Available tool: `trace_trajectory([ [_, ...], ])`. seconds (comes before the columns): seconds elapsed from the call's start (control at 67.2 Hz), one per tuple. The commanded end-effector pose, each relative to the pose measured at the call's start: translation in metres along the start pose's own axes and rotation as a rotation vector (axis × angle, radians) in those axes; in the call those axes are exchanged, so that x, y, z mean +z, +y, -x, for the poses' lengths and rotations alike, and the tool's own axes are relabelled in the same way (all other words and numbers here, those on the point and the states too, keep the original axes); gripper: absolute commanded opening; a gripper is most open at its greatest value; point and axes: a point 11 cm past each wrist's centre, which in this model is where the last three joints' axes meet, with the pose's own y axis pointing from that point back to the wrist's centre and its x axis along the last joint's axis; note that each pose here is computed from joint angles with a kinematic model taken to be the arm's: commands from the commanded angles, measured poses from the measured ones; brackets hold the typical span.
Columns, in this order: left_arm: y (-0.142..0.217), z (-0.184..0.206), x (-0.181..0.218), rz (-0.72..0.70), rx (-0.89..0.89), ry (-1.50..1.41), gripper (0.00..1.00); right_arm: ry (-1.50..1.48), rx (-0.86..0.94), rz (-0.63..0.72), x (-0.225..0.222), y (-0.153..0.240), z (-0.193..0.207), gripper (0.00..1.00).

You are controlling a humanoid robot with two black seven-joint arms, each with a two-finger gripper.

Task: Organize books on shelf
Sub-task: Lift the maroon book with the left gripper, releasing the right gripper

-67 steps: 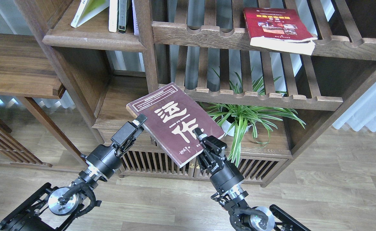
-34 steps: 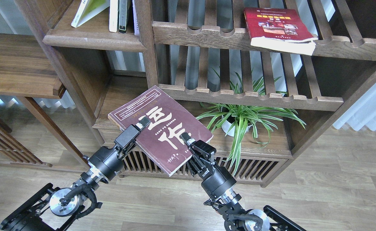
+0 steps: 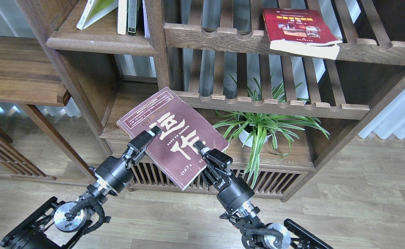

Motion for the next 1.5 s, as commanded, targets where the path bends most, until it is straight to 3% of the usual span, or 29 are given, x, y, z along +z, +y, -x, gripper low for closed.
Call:
trace_trajectory([
  [0.0,0.001,-0.001,0.002,0.003,0.002,-0.003,0.05,0.0,-0.002,-0.002,-0.001,0.0,0.0,0.18],
  [0.059,0.001,0.0,0.004,0.008,0.002,-0.003,0.05,0.003,-0.003,-0.001,-0.001,0.0,0.001,0.32],
  [0.134,0.001,-0.001,0.005,0.011,0.003,-0.004,0.05,0.01,-0.009,-0.004,-0.003,-0.002,0.003,0.63],
  [0.178,0.001,-0.001,0.005,0.011,0.003,-0.004,0.05,0.01,-0.015,-0.006,-0.004,-0.002,0.005,0.74],
  [0.297,0.001,-0.001,0.005,0.012,0.003,-0.004,0.05,0.007,-0.04,-0.025,-0.008,-0.005,0.013,0.83],
  [0.714,-0.003,0.011,0.017,0.02,-0.028,-0.039,0.04,0.037,-0.086,-0.14,-0.047,-0.006,0.028,0.92],
  [0.981,0.001,0.016,0.031,-0.096,-0.018,-0.162,0.02,0.079,-0.122,-0.241,-0.084,-0.005,0.042,0.92],
  [1.1,0.0,0.034,0.047,-0.062,-0.06,-0.206,0.0,0.107,-0.132,-0.302,-0.105,0.0,0.048,0.92],
  [1.487,0.009,0.069,0.098,0.06,-0.113,-0.341,0.0,0.137,-0.115,-0.298,-0.105,0.006,0.044,0.92],
])
